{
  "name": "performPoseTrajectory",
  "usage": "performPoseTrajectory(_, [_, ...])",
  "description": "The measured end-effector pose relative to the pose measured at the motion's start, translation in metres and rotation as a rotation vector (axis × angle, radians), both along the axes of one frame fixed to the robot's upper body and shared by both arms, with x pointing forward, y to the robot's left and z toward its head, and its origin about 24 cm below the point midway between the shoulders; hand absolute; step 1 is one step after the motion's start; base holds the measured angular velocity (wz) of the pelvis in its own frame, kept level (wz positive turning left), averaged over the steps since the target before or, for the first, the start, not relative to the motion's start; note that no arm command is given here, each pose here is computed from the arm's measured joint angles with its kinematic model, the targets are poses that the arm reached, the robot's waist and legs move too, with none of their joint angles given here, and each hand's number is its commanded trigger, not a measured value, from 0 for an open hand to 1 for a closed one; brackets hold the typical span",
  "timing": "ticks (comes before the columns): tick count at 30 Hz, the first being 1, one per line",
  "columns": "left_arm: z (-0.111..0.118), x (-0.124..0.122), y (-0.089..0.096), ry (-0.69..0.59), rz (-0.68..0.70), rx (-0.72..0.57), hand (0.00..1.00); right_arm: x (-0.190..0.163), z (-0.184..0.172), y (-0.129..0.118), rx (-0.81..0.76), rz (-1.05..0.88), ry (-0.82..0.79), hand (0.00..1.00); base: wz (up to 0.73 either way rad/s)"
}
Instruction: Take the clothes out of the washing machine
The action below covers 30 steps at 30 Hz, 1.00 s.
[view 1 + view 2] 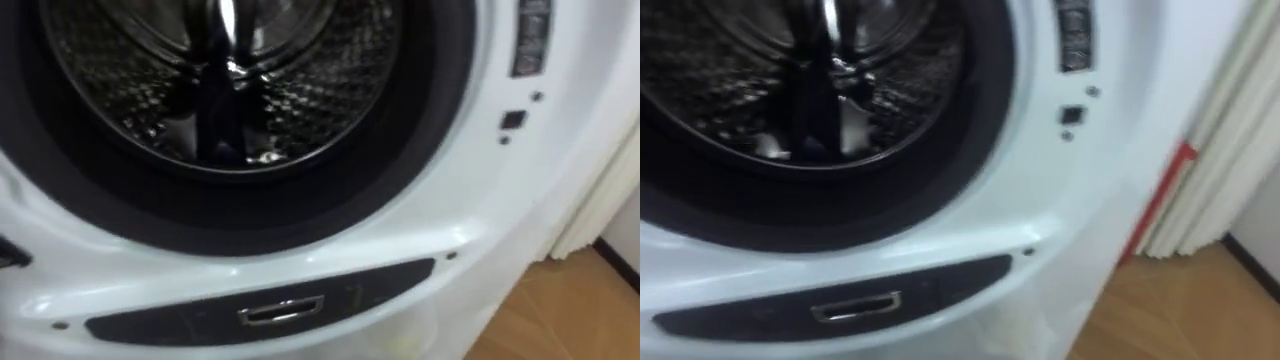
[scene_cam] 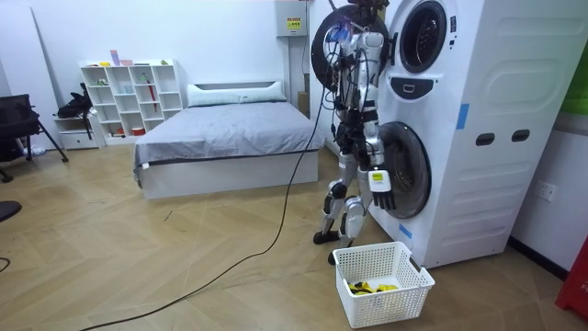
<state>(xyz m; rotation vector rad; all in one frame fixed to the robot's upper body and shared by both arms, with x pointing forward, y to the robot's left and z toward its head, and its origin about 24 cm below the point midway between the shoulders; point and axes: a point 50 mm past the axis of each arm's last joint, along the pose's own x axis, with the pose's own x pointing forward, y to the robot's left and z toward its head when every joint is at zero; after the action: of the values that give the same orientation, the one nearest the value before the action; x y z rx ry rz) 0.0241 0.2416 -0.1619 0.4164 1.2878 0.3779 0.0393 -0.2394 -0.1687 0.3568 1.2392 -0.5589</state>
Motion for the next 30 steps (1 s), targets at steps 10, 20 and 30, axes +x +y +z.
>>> performPoseTrajectory(10, [0.001,0.013,-0.001,-0.03,-0.013,-0.023,0.0,0.02,-0.001,0.017,0.0,0.351,0.007,0.0,0.16])
performPoseTrajectory(20, [-0.001,0.026,-0.013,-0.068,-0.023,-0.139,0.0,0.02,0.004,0.0,-0.104,0.428,0.015,0.0,-0.13])
performPoseTrajectory(30, [0.01,0.095,-0.026,-0.203,-0.211,-0.151,0.0,0.026,0.007,-0.006,-0.118,0.337,-0.043,0.0,0.25])
